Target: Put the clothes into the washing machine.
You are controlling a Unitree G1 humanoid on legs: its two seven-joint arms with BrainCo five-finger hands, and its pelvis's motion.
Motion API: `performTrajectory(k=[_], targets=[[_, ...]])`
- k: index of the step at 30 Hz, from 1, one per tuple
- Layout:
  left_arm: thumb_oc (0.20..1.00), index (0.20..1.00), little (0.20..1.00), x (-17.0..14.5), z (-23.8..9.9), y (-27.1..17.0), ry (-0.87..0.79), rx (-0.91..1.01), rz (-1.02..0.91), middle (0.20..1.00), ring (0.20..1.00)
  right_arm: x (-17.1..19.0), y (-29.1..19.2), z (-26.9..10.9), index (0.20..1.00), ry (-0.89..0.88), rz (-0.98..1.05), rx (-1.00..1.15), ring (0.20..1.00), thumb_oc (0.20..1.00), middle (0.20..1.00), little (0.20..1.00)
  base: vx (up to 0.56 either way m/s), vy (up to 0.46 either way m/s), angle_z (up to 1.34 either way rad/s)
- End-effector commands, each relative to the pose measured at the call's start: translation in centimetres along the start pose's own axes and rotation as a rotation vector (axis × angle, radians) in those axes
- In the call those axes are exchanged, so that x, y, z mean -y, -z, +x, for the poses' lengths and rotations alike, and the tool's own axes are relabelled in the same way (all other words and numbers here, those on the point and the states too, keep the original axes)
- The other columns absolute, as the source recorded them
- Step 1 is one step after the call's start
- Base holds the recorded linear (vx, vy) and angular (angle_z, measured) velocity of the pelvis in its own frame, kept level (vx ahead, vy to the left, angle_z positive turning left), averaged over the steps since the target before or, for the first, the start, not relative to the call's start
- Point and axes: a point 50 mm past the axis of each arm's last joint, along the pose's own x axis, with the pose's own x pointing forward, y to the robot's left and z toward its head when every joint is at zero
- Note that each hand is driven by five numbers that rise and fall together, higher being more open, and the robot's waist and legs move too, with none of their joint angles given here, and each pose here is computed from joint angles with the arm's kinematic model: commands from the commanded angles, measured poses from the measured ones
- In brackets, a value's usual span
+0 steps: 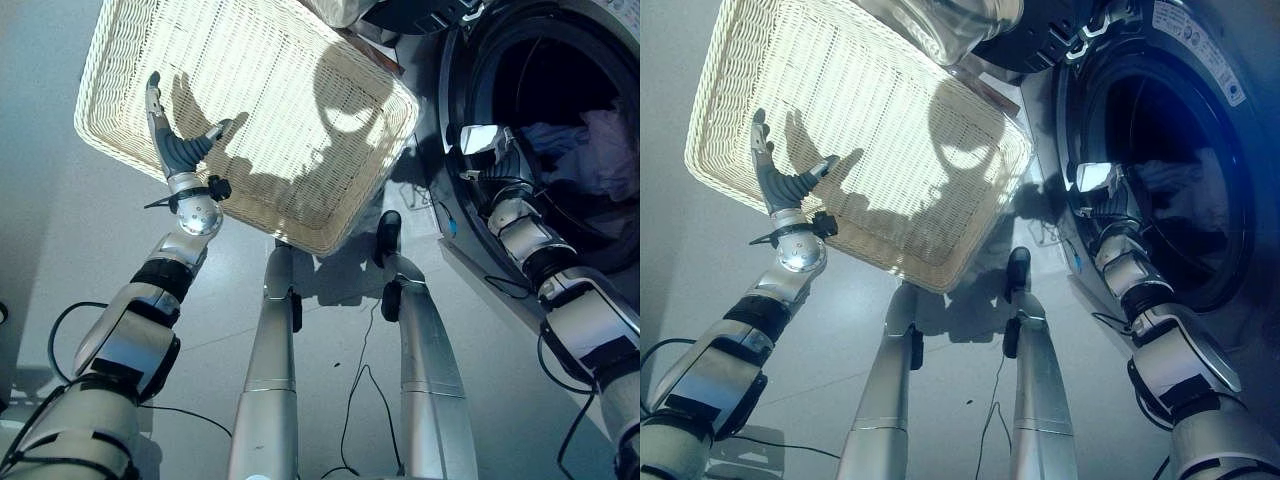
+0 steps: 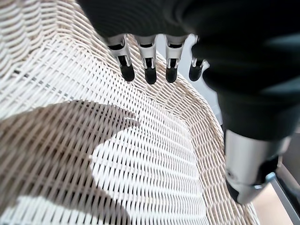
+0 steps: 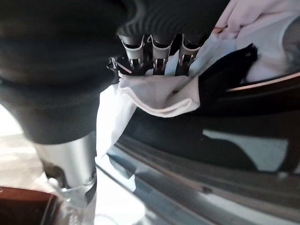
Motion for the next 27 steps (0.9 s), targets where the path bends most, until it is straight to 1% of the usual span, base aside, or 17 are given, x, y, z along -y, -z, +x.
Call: performTrajectory(k=[1, 6, 11, 20, 21, 22, 23, 25, 27], targets=[[1.0, 1.0, 1.0, 1.0, 0.6, -1.4, -0.065, 0.033, -0.081, 1.0, 1.0, 2.4, 2.5, 0.9, 0.2, 0.108, -0.112, -0.13, 0.2, 0.2, 0.2, 0.2, 0.0, 0.0, 0.0], [1.0, 1.0, 1.0, 1.1, 0.5, -1.4, -0.062, 0.027, -0.086, 1.0, 1.0, 4.1, 1.7, 1.7, 0.2, 0.22, -0.108, -0.13, 0.2, 0.2, 0.2, 0.2, 0.0, 0.003, 0.01], [1.0, 1.0, 1.0, 0.9, 0.5, -1.3, -0.061, 0.026, -0.088, 1.0, 1.0, 5.1, 1.6, 2.0, 0.2, 0.283, -0.079, -0.138, 0.2, 0.2, 0.2, 0.2, 0.0, 0.0, 0.0], [1.0, 1.0, 1.0, 0.6, 0.7, -1.3, -0.06, 0.03, -0.083, 1.0, 1.0, 5.4, 1.8, 2.1, 0.2, 0.284, -0.029, -0.158, 0.2, 0.2, 0.2, 0.2, 0.0, 0.0, 0.0], [1.0, 1.0, 1.0, 0.7, 0.7, -1.4, -0.06, 0.031, -0.082, 1.0, 1.0, 5.3, 2.0, 2.0, 0.2, 0.284, 0.018, -0.182, 0.2, 0.2, 0.2, 0.2, 0.0, 0.0, 0.0], [1.0, 1.0, 1.0, 0.7, 0.7, -1.4, -0.059, 0.031, -0.082, 1.0, 1.0, 5.4, 2.1, 2.0, 0.2, 0.282, 0.023, -0.189, 0.2, 0.2, 0.2, 0.2, 0.0, 0.0, 0.0], [1.0, 1.0, 1.0, 0.7, 0.7, -1.3, -0.059, 0.03, -0.081, 1.0, 1.0, 5.6, 2.4, 2.0, 0.2, 0.307, 0.082, -0.227, 0.2, 0.2, 0.2, 0.2, 0.0, 0.0, 0.0], [1.0, 1.0, 1.0, 0.3, 0.6, -1.1, -0.059, 0.03, -0.072, 1.0, 1.0, 7.0, 3.3, 2.1, 0.2, 0.412, 0.251, -0.312, 0.2, 0.2, 0.2, 0.2, 0.0, 0.0, 0.0], [1.0, 1.0, 1.0, -0.6, 0.3, -0.6, -0.064, 0.036, -0.055, 1.0, 1.0, 9.7, 4.7, 2.3, 0.2, 0.574, 0.46, -0.379, 0.2, 0.2, 0.2, 0.2, 0.0, 0.0, 0.0]])
